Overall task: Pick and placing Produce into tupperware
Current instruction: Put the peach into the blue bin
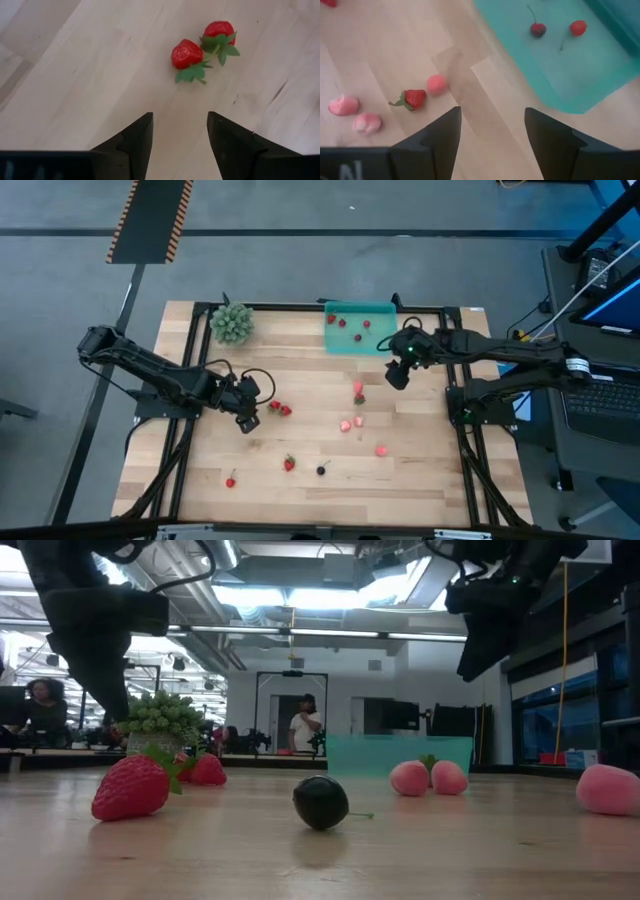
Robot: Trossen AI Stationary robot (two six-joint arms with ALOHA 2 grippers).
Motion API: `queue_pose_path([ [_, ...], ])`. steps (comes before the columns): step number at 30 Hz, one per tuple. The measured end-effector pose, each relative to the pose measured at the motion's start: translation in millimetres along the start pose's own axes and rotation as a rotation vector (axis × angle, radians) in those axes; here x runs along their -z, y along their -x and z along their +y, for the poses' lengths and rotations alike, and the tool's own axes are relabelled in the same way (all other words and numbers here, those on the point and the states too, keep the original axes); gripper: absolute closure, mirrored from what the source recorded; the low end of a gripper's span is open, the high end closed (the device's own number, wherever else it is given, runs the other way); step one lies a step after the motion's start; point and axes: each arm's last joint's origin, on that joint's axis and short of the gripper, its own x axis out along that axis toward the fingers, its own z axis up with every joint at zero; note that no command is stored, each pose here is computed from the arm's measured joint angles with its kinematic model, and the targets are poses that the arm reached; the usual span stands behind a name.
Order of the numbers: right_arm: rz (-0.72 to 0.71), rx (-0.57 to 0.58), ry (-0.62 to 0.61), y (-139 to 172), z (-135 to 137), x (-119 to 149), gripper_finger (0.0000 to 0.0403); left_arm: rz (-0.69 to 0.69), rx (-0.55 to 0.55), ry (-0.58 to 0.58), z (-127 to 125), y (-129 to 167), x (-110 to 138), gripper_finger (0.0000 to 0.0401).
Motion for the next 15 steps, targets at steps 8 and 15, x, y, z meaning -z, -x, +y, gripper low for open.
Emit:
queue_pose_path([
  [8, 0.068, -0.01, 0.05, -25, 16, -2, 0.0183, -0.016, 0.015, 0.006, -2, 0, -1, 0.0222],
  [15, 0.166, -0.027, -0.058, -59, 27, -1, 0.0183, -0.021, 0.02, 0.008, -2, 0, -2, 0.0222],
])
